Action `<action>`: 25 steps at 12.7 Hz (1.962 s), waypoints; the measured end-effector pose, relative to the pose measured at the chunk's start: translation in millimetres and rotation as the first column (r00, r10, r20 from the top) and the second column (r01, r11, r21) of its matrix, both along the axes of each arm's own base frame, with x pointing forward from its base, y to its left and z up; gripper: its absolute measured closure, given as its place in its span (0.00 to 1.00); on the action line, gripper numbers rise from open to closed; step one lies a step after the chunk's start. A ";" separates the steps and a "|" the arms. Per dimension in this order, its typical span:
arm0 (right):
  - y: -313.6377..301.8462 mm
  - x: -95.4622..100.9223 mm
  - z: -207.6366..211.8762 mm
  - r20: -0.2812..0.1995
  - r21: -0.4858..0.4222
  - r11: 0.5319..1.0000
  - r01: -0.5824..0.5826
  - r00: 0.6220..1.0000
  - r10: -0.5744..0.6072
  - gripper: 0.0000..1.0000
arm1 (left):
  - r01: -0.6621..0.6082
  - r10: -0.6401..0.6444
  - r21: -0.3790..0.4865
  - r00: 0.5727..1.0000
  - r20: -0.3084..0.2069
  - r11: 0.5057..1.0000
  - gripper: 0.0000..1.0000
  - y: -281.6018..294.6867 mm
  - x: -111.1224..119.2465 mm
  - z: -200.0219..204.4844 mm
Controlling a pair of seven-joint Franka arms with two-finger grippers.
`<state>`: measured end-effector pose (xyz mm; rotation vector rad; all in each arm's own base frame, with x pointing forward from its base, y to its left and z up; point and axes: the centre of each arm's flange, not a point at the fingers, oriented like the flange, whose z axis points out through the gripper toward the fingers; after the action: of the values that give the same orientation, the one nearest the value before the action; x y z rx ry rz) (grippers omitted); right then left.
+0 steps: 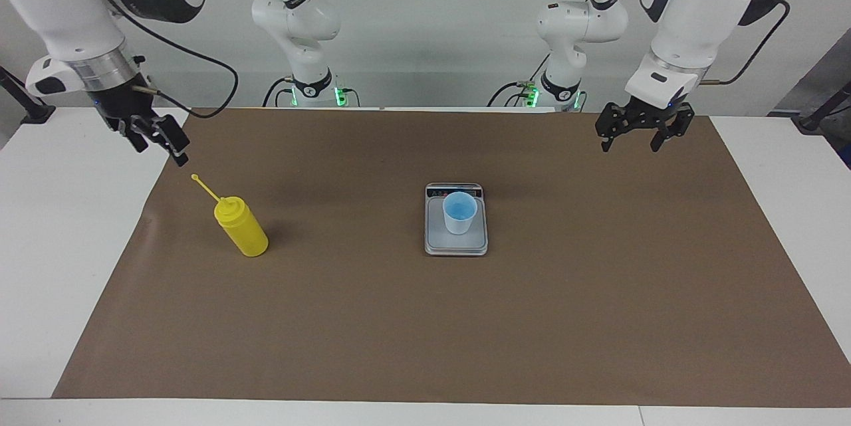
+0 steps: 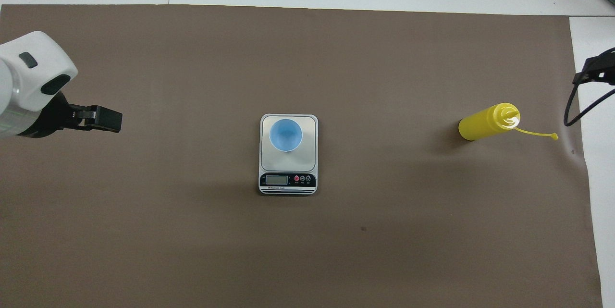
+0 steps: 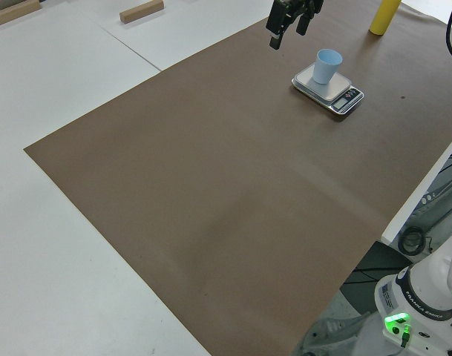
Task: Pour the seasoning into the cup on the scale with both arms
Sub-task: 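Release the cup on the scale and withdraw the left gripper, then lower the right gripper over the yellow bottle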
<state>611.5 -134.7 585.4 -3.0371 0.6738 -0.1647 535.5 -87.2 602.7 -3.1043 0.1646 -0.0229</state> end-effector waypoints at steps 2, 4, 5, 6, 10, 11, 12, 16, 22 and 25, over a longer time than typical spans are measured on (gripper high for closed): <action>-18.5 35.5 -25.4 0.001 0.007 1.000 0.014 1.000 -0.014 0.00 | -0.002 0.002 0.000 1.000 -0.008 1.000 0.00 18.4 0.0 10.9; -30.9 63.1 -58.1 -0.011 0.016 1.000 0.024 1.000 -0.024 0.00 | -0.015 0.015 -0.010 1.000 -0.007 1.000 0.00 29.2 -1.1 24.4; -35.0 72.0 -73.9 -0.019 0.027 0.999 0.033 0.999 -0.032 0.00 | -0.020 0.020 -0.017 1.000 -0.006 1.000 0.00 31.7 -1.5 28.7; -37.3 78.4 -88.6 -0.025 0.057 0.997 0.052 0.998 -0.051 0.00 | -0.030 0.030 -0.033 1.000 -0.004 0.999 0.00 35.2 -1.1 30.6; -38.8 91.9 -140.9 -0.086 0.166 0.971 0.173 0.983 -0.161 0.00 | -0.037 0.037 -0.065 0.999 -0.011 0.997 0.00 59.3 0.6 28.1; -38.5 94.7 -157.4 -0.110 0.208 0.956 0.207 0.976 -0.187 0.00 | -0.025 0.024 -0.066 1.000 -0.016 0.998 0.00 62.0 0.4 25.1; -41.8 96.2 -173.2 -0.134 0.250 0.937 0.243 0.967 -0.215 0.00 | -0.017 0.015 -0.066 1.000 -0.021 0.998 0.00 61.2 0.2 22.9; -37.3 88.8 -191.6 -0.291 0.309 0.845 0.436 0.889 -0.353 0.00 | 0.010 -0.012 -0.047 0.999 -0.048 0.999 0.00 50.8 -6.4 22.1; -25.5 74.3 -211.5 -0.463 0.297 0.752 0.588 0.778 -0.425 0.00 | 0.012 -0.015 -0.039 0.997 -0.070 0.999 0.00 43.6 -13.2 15.5; -17.5 65.8 -225.0 -0.519 0.306 0.720 0.622 0.743 -0.422 0.00 | 0.011 -0.013 -0.034 0.998 -0.068 0.999 0.00 20.1 -19.0 17.0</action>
<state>677.3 -152.3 360.4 -2.3307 1.3898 0.5810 516.6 -67.0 619.7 -3.1393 0.1871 0.0812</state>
